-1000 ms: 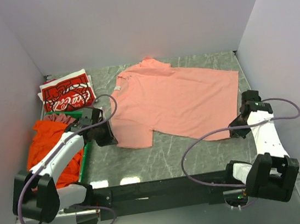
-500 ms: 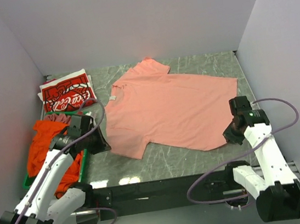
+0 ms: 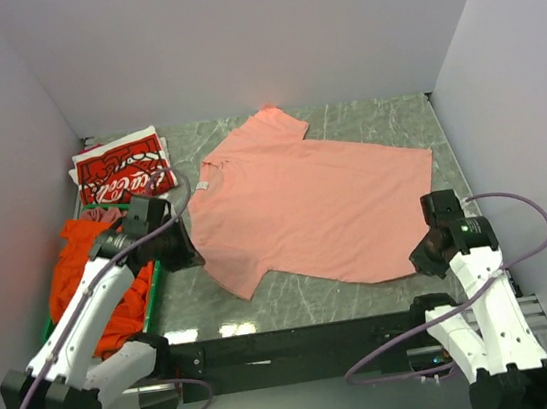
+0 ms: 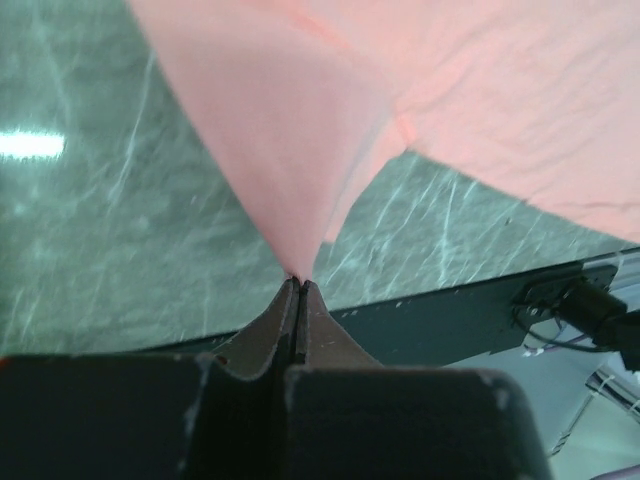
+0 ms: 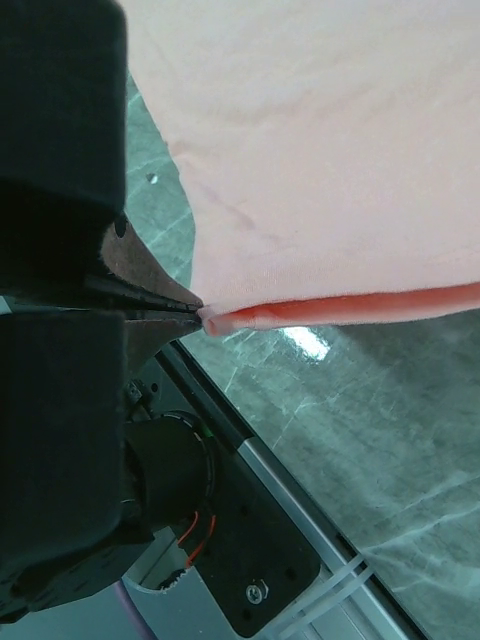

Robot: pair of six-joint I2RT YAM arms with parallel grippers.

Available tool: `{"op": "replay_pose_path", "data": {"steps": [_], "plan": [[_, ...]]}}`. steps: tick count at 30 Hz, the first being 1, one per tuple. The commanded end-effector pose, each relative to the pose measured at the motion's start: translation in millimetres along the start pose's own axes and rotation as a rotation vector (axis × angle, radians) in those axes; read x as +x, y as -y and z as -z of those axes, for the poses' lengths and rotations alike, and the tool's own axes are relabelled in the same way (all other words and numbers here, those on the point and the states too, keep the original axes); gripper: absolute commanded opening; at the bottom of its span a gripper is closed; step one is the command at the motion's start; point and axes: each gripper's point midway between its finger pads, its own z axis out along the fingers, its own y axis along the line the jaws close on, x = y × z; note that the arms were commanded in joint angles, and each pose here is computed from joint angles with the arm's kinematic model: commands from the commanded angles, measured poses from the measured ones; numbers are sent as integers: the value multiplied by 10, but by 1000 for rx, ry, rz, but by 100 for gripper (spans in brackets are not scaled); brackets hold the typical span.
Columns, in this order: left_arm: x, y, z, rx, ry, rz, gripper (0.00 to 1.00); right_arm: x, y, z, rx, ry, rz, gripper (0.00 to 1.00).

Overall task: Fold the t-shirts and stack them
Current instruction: Fold the tshirt

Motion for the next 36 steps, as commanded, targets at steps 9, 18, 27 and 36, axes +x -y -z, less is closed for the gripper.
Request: {"op": "replay_pose_path", "data": {"steps": [9,18,27,36], "plan": [[-988,587,-391,92,38,-88,0,-134,-296,-389,-4,-44,-5,0],[-1565,871,-792,171,-6,-102,0,-630,-364,-571,26,-74,-50,0],[-2133,1079,-1141,219,-4,-89,0,-1007,-503,-782,26,-130,-45,0],[-2641,1090,-1215,273,54,-31,0,-1380,-667,-880,41,-134,-34,0]]}}
